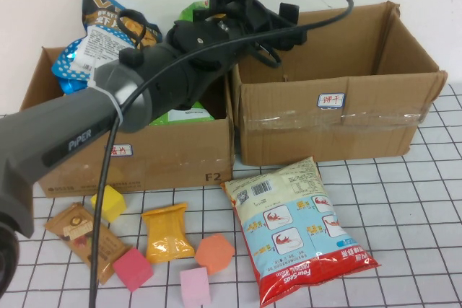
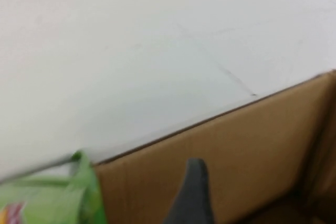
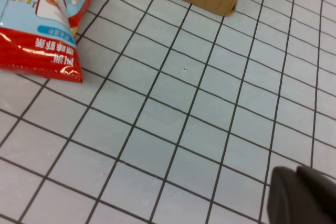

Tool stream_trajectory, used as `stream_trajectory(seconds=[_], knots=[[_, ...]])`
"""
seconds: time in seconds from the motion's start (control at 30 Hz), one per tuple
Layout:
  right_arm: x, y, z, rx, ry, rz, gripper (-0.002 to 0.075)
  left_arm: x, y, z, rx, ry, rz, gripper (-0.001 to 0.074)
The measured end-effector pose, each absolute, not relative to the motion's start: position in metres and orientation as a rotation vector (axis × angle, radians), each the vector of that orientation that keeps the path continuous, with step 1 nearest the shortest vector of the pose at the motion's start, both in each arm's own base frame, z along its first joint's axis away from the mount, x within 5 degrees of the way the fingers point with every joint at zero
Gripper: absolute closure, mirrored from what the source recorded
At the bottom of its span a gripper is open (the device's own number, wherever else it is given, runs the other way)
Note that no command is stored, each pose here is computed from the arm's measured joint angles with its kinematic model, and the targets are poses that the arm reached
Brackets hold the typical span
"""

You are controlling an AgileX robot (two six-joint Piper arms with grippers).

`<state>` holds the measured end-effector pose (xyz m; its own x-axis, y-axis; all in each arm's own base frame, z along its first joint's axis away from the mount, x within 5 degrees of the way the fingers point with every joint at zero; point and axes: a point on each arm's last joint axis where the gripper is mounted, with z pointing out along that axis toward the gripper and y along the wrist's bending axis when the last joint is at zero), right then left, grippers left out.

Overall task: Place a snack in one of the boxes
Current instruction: Place the biscuit in the biscuit box, then pick up the biscuit

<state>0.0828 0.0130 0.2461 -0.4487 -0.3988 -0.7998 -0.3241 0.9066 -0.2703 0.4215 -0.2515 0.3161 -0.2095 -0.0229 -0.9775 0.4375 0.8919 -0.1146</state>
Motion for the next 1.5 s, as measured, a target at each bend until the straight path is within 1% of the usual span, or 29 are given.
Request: stream_trajectory(seconds=[0.07,0.17,0.27,0.3,0.33,0.37,0.43,0.47,0.53,0.6,0.67,0.73,0.83,0.93,1.1,1.23,1.37,1.5], knots=[[0.083,0.013,0.246,-0.517,2.071,-0.096,0.0727,0.417,-0.252,0.325,0.362,1.725,-0.435,0.0193],[0.083,0.013,0.246,-0.517,2.071,-0.096,0.0727,0.398,-0.246,0.362,0.415,1.657,-0.470,0.0328],[0.083,0.013,0.246,-0.517,2.071,-0.096,0.0727,0.367,-0.233,0.415,0.482,1.540,-0.491,0.0538],[0.083,0.013,0.246,-0.515,2.071,-0.091,0.0727,0.352,-0.224,0.438,0.512,1.483,-0.484,0.0605],[0.083,0.014,0.246,-0.510,2.071,-0.083,0.0727,0.344,-0.221,0.448,0.546,1.459,-0.484,0.0643],[0.083,0.014,0.247,-0.511,2.070,-0.078,0.0727,0.333,-0.212,0.463,0.570,1.424,-0.482,0.0675],[0.083,0.015,0.247,-0.530,2.063,-0.066,0.0727,0.316,-0.193,0.486,0.616,1.385,-0.477,0.0710],[0.082,0.017,0.247,-0.549,2.057,-0.056,0.0727,0.309,-0.184,0.493,0.632,1.384,-0.479,0.0717],[0.082,0.020,0.247,-0.599,2.036,-0.039,0.0727,0.302,-0.166,0.497,0.673,1.449,-0.487,0.0727],[0.082,0.023,0.248,-0.641,2.014,-0.016,0.0727,0.302,-0.149,0.489,0.695,1.593,-0.474,0.0731],[0.081,0.026,0.248,-0.669,1.997,0.002,0.0727,0.301,-0.134,0.474,0.714,1.790,-0.442,0.0734],[0.081,0.027,0.249,-0.683,1.989,0.008,0.0727,0.300,-0.119,0.456,0.706,2.022,-0.357,0.0734],[0.081,0.027,0.249,-0.689,1.984,0.012,0.0727,0.293,-0.103,0.435,0.680,2.308,-0.221,0.0735],[0.081,0.027,0.249,-0.693,1.983,0.009,0.0727,0.288,-0.095,0.418,0.655,2.478,-0.144,0.0735],[0.081,0.027,0.249,-0.696,1.982,0.008,0.0727,0.277,-0.089,0.386,0.626,2.623,-0.116,0.0735],[0.081,0.027,0.249,-0.697,1.981,0.007,0.0727,0.256,-0.082,0.345,0.567,2.728,-0.115,0.0735],[0.081,0.027,0.249,-0.697,1.981,0.007,0.0727,0.229,-0.073,0.303,0.447,2.756,-0.128,0.0736],[0.081,0.027,0.249,-0.698,1.981,0.007,0.0727,0.208,-0.066,0.271,0.232,2.715,-0.174,0.0736]])
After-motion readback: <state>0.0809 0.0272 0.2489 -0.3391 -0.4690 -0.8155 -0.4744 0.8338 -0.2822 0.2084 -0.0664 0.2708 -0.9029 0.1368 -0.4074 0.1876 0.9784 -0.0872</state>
